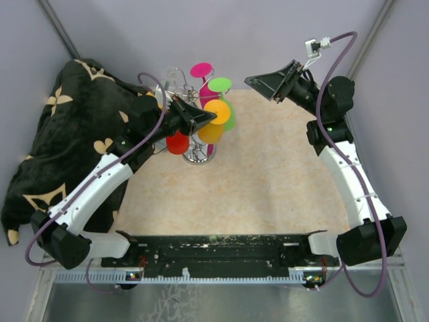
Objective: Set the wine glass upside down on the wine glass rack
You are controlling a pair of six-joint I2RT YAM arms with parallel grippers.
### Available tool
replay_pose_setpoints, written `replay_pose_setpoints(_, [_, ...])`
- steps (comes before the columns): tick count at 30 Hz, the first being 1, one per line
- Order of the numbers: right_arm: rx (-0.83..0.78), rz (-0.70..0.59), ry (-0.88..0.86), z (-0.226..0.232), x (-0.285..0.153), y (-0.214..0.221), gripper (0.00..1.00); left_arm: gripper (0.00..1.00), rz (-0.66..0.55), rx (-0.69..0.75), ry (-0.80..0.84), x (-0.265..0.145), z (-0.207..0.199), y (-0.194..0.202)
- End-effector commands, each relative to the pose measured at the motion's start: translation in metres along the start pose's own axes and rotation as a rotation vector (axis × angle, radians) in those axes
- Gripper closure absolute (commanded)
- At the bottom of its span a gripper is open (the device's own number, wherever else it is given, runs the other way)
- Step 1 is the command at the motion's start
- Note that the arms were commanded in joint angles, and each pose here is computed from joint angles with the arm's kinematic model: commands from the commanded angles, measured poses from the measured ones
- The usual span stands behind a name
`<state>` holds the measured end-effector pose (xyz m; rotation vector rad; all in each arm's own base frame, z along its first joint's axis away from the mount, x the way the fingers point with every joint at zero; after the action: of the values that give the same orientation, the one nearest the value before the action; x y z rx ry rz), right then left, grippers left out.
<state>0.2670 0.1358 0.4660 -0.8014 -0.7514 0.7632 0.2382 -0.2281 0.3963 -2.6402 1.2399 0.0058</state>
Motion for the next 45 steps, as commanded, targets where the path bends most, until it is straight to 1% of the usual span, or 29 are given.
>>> replay_pose_setpoints(1, [-0.092,-0.055,-0.052,0.027,-0.008,-0.020,0.46,1.00,-0.054,0.010,0.065,0.003,-0.012,-0.005])
replay_pose_setpoints(10, [-0.097,-0.049,-0.048,0.027,-0.009,-0.019,0.46,1.00,-0.086,0.005,0.066,0.013,-0.010,-0.009])
replay_pose_setpoints(23, [-0.083,-0.049,-0.052,0.023,-0.008,-0.016,0.46,1.00,-0.185,0.006,0.062,0.005,-0.013,-0.015])
replay_pose_setpoints(33, [-0.076,-0.048,-0.054,0.022,-0.008,-0.014,0.46,1.00,-0.192,-0.015,0.048,0.010,-0.008,-0.016])
replay_pose_setpoints(38, [-0.077,-0.047,-0.054,0.022,-0.009,-0.013,0.46,1.00,-0.234,-0.011,0.052,0.008,-0.010,-0.019])
replay_pose_setpoints(45, [-0.077,-0.047,-0.056,0.023,-0.009,-0.014,0.46,1.00,-0.208,-0.021,0.033,0.017,-0.004,-0.018])
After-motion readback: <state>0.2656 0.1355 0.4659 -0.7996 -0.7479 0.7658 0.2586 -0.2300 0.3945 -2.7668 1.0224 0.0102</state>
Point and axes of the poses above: each gripper's point midway between its finger pads, its own x axis out along the fingers, its own z axis along the line the jaws close on, y = z × x, the point moved 10 cm from there along -x, back along the fingers, and after that the axes turned 9 degrees about -x, right-handed, at the moved point
